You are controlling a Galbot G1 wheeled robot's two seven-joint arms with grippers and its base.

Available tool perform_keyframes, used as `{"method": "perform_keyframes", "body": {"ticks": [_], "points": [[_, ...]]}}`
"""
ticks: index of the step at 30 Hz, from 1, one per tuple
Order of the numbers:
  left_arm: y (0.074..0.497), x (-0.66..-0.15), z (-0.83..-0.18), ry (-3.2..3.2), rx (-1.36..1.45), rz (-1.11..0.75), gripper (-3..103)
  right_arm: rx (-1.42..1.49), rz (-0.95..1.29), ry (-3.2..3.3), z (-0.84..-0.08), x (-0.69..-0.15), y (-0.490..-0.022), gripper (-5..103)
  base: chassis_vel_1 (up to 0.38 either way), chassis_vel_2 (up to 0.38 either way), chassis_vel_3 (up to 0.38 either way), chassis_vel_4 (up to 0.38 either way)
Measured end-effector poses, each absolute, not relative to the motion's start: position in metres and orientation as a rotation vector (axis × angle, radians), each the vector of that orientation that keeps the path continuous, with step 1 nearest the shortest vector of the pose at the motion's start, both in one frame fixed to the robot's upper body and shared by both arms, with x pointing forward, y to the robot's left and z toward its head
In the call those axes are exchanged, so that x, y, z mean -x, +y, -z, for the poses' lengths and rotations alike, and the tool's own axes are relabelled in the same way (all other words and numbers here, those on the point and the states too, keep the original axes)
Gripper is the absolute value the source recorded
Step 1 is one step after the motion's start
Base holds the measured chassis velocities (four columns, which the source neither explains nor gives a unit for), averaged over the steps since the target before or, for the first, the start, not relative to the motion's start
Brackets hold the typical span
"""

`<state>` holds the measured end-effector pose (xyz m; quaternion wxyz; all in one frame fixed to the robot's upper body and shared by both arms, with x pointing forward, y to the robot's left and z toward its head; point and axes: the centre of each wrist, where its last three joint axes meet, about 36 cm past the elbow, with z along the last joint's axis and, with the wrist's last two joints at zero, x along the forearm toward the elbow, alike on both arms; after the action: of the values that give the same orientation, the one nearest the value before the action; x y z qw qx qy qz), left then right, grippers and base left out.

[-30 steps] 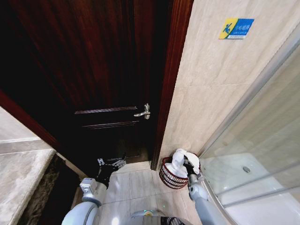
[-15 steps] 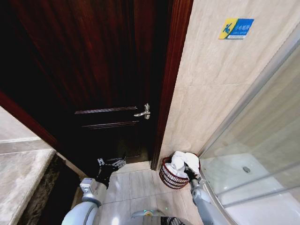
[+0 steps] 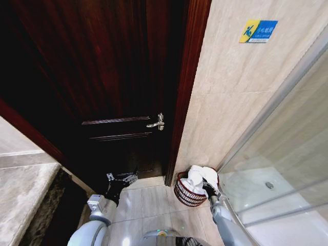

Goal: Discard the used towel into the hamper.

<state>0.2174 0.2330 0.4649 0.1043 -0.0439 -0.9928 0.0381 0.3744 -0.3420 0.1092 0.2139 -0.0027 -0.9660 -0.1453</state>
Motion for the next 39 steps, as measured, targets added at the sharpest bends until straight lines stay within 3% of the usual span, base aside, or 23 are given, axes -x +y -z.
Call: {"method": "perform_keyframes", "body": {"ticks": [16,27,29,31,39], "points": [[0.233,-0.217,-0.465,-2.928,0.129,-0.112,100,-0.070,0.369,-2.415,-0.100,-0.442,-0.337,0,0.000,0.000,0.000,0.000],[0.233,-0.217,-0.465,-2.928,0.129,-0.113,100,-0.046,0.351,-2.301,-0.089,-0.428,-0.330,-1,0.000,0.000,0.000,0.000],[0.233,-0.217,-0.465,-2.928,0.129,-0.112,100,-0.059,0.354,-2.323,-0.088,-0.424,-0.326,10,0.000,0.000,0.000,0.000],[0.233,-0.217,-0.465,-2.928,0.129,-0.113,100,-0.064,0.357,-2.340,-0.089,-0.422,-0.325,10,0.000,0.000,0.000,0.000],[0.233,-0.217,-0.465,-2.928,0.129,-0.112,100,-0.035,0.398,-2.419,-0.108,-0.414,-0.315,43,0.000,0.000,0.000,0.000]]}}
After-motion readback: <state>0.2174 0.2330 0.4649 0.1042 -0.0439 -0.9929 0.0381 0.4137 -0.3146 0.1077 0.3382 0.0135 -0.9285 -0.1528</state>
